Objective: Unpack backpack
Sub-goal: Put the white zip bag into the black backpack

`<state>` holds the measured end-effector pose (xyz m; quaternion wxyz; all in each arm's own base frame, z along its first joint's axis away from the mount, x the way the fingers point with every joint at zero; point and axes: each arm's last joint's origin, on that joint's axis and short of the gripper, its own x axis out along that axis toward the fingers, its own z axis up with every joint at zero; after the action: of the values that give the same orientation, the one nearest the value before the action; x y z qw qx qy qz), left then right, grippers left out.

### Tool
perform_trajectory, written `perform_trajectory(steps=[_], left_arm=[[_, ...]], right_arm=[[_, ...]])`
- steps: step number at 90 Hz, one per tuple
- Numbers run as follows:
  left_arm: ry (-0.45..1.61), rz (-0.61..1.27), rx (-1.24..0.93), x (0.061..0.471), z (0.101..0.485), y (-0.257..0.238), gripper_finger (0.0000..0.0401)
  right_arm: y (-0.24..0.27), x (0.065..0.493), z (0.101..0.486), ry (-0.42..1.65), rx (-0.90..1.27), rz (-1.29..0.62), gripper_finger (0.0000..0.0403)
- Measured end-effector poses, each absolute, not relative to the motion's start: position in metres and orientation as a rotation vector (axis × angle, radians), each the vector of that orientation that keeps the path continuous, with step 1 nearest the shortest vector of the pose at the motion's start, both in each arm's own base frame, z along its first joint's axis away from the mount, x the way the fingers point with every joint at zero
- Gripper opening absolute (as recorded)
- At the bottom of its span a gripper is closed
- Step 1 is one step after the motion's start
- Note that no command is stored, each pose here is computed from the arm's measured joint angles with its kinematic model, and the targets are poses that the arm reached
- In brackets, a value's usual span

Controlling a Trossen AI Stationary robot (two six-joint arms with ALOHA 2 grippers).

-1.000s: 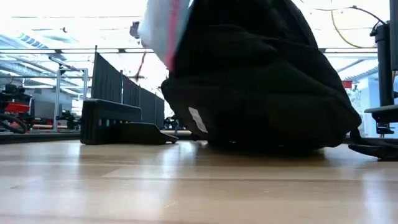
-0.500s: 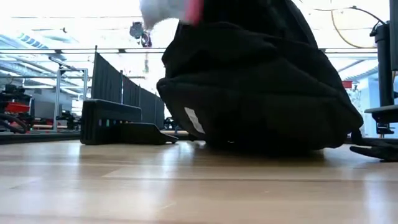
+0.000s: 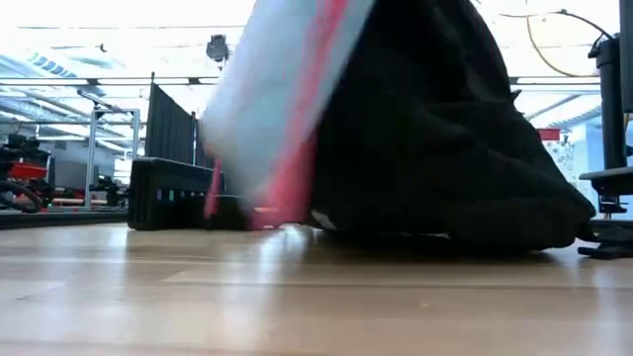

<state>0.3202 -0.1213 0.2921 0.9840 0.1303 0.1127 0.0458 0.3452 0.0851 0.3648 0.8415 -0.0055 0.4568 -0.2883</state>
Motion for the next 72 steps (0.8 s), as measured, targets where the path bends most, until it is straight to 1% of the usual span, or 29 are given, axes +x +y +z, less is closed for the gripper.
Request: perform_trajectory(steps=[19,41,62,67,72], left_arm=[[0.341,0.173,0.176,0.344,0.259,-0.097,0.0000],[0.402,0.245,-0.045,0.366,0.231,-0.057,0.0000],[0.411,0.506,-0.108,0.367,0.224,-0.026,0.0000],[0.425,0.528,-0.149,0.365,0.222,-0.022,0.0000],[0.447,0.503,-0.206,0.365,0.220,-0.022,0.0000]], right_arm=[[0.089,0.347,0.365,0.951,-0.029,-0.582,0.0000],[0.100,0.349,0.367,0.906,-0.044,-0.538,0.0000],[0.108,0.347,0.368,0.894,-0.038,-0.520,0.0000],[0.110,0.347,0.368,0.893,-0.032,-0.509,0.0000],[0.111,0.347,0.368,0.893,-0.027,-0.504,0.0000]])
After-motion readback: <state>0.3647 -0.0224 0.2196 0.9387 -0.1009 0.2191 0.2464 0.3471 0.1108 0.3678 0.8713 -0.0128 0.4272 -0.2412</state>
